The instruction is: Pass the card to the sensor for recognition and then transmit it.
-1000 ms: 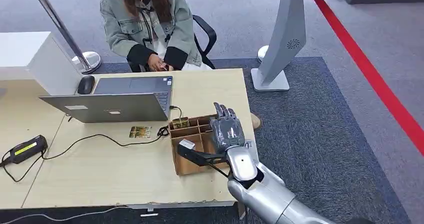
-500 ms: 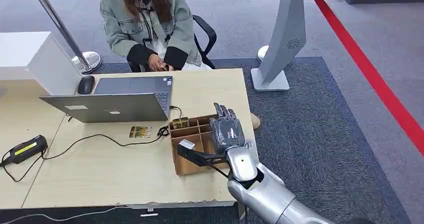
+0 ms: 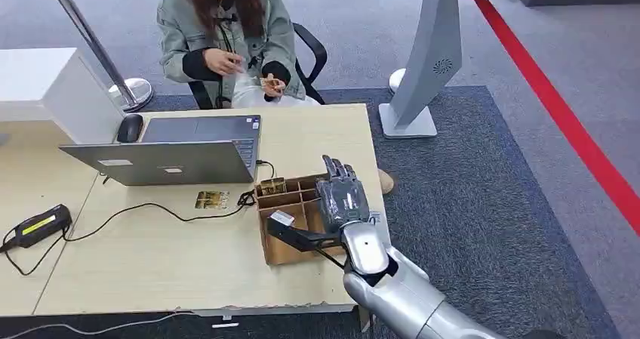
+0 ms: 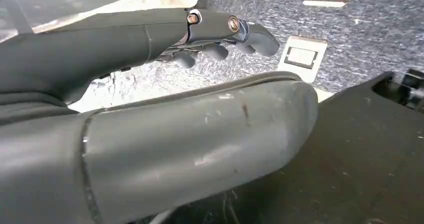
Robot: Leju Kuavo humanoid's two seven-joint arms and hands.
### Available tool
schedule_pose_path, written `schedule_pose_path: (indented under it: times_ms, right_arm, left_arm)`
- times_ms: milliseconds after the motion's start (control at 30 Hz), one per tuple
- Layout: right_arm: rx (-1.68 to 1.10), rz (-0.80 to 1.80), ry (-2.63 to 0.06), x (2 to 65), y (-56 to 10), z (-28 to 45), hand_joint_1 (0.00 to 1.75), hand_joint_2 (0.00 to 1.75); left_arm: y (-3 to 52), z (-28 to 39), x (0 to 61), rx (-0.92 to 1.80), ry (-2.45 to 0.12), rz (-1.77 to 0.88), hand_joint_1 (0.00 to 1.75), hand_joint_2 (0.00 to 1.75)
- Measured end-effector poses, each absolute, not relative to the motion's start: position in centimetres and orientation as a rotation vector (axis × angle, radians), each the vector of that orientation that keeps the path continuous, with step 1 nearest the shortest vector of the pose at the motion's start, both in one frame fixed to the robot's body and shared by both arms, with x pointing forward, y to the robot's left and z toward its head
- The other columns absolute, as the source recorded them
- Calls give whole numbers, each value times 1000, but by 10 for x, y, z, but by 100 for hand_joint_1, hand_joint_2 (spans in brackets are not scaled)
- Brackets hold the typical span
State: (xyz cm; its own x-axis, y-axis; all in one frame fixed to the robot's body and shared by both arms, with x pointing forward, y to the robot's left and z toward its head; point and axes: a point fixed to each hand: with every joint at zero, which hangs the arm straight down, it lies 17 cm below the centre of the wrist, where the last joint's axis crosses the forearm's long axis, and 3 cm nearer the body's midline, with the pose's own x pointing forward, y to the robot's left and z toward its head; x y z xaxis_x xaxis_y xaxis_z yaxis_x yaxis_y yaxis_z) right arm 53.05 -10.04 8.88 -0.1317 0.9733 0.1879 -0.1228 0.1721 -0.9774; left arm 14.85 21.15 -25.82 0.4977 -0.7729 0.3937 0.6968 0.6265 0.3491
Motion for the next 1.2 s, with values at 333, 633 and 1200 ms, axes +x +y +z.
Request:
schedule_pose_path:
  times_ms: [333,633,1200]
  right_arm:
    - [-932,1213,-1319,532,-102,90,155,175]
    - [-976,1194,-1330,542,-107,123,157,175]
    - [-1056,1047,-1507,557,-120,233,154,175]
  left_arm:
    - [210,-258,149,150,-554,-884,0,0]
    - [211,-259,146,139,-544,-870,0,0]
    - [219,-261,142,130,-522,-841,0,0]
